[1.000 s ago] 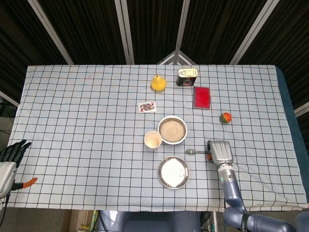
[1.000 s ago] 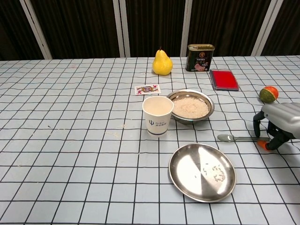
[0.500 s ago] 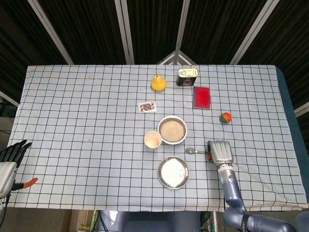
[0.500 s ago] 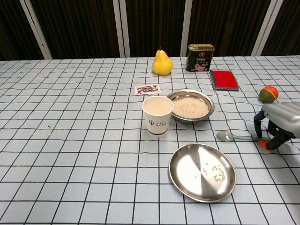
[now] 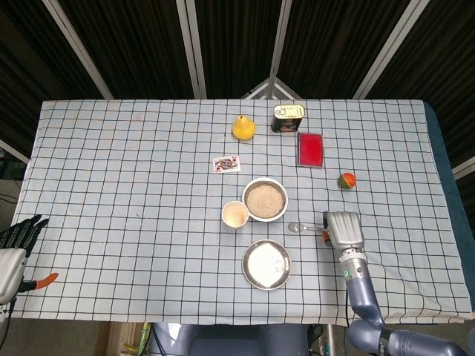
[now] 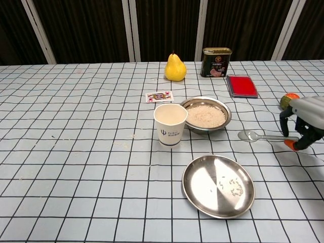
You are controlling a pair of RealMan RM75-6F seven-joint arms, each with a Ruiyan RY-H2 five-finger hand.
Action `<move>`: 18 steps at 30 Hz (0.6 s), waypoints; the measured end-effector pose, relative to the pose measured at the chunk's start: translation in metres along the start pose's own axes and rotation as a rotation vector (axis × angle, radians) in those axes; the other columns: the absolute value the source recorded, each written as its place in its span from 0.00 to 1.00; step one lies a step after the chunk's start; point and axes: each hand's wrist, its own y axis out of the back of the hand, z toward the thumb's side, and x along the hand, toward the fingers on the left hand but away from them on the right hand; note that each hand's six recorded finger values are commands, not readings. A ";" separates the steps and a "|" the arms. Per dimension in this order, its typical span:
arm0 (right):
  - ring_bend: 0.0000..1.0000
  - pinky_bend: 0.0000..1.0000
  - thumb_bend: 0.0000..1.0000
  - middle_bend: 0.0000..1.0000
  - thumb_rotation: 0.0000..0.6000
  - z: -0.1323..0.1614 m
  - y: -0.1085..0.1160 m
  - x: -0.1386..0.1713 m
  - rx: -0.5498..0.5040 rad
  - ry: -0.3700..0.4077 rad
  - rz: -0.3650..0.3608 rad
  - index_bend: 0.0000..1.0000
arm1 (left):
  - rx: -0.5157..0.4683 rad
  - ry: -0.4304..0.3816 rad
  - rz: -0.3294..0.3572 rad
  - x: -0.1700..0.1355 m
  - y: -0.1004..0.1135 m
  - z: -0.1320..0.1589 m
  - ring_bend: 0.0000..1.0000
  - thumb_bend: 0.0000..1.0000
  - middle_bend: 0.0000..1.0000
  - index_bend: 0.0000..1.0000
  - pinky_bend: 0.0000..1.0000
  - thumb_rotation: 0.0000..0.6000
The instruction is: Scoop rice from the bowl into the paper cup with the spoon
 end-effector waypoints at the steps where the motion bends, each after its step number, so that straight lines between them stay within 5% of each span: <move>1: 1.00 0.98 0.48 0.96 1.00 -0.002 0.006 0.000 0.008 -0.003 -0.008 0.60 | 0.000 0.001 0.002 0.000 0.000 0.000 0.00 0.02 0.00 0.00 0.00 1.00; 18: 1.00 0.98 0.49 0.96 1.00 -0.007 0.070 -0.010 0.197 -0.063 0.015 0.62 | -0.007 -0.010 -0.027 0.002 0.000 -0.001 0.00 0.02 0.00 0.00 0.00 1.00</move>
